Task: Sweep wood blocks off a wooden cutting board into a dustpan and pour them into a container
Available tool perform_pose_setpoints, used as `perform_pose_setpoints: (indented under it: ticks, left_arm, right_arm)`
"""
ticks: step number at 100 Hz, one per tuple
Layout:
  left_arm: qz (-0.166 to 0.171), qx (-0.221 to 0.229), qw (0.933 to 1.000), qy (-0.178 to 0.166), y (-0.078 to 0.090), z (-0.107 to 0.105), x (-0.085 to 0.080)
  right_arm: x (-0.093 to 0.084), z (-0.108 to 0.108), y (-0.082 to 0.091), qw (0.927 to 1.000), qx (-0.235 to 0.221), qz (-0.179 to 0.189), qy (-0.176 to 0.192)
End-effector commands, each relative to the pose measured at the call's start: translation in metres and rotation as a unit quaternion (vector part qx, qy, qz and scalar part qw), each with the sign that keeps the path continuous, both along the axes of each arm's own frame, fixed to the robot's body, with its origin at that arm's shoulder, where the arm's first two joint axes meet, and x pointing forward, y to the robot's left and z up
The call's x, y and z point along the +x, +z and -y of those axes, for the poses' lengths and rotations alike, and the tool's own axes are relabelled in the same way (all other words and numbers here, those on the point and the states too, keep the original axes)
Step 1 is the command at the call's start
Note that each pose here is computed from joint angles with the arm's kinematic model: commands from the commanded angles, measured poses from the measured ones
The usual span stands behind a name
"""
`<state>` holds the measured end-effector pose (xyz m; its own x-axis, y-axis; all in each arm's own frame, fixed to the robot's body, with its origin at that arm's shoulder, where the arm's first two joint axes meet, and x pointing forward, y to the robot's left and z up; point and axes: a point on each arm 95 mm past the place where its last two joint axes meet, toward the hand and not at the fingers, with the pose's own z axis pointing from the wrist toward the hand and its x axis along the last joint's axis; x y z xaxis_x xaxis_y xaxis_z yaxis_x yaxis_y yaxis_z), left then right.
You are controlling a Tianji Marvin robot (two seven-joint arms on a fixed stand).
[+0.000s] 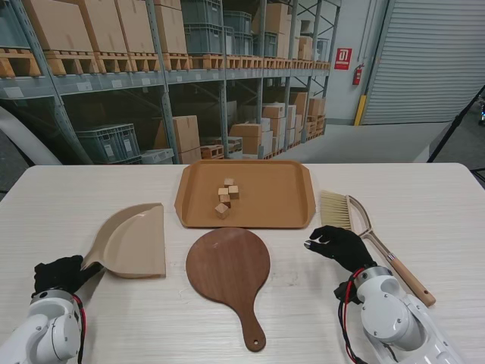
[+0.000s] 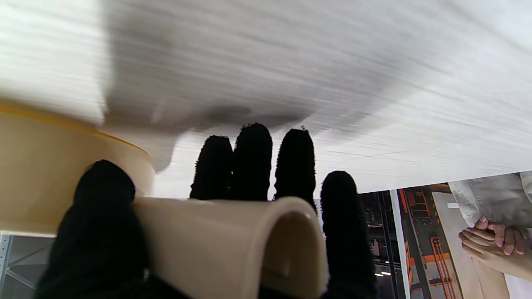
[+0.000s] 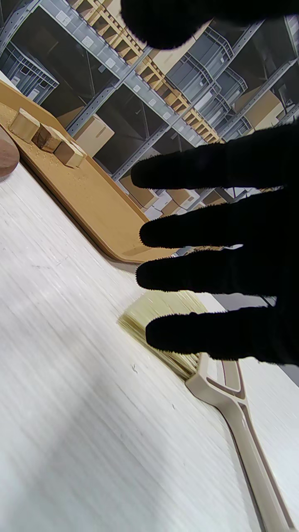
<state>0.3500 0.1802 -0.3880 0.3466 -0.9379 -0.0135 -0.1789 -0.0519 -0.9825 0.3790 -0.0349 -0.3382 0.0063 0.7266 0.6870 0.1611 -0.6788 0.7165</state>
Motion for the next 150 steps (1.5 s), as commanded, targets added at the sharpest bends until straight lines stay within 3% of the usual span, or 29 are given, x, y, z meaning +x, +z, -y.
perform_pose_setpoints:
  ticks: [1,51,97,118,132,150]
  left_arm:
    - [-0.013,-0.001,0.9999,-0.004,-0.001,-0.001,-0.003]
    - [-0.044,0.017,0.9983,-0.036,0.008,-0.01,-0.011]
    - [-0.047,0.026,0.9944,-0.091,0.038,-0.012,-0.014]
    - [-0.026,0.02,0.9919,-0.123,0.053,-0.001,-0.007]
    - [0.002,-0.017,0.9896,-0.143,0.063,0.016,0.006]
    - [0.041,-0.067,0.9791,-0.188,0.079,0.043,0.029]
  right_arm:
    - [-0.003,-0.001,-0.005,0.9999,0.001,-0.01,0.004]
    - [-0.002,-0.002,-0.005,0.9999,0.001,-0.01,0.007]
    - [-0.001,-0.001,-0.004,0.9999,-0.001,-0.007,0.009]
    - [0.003,-0.003,0.002,0.9999,0.0,0.002,0.014]
    - [0.007,-0.007,0.008,0.9997,0.003,0.013,0.018]
    - [0.011,-0.017,0.02,0.9992,0.011,0.025,0.029]
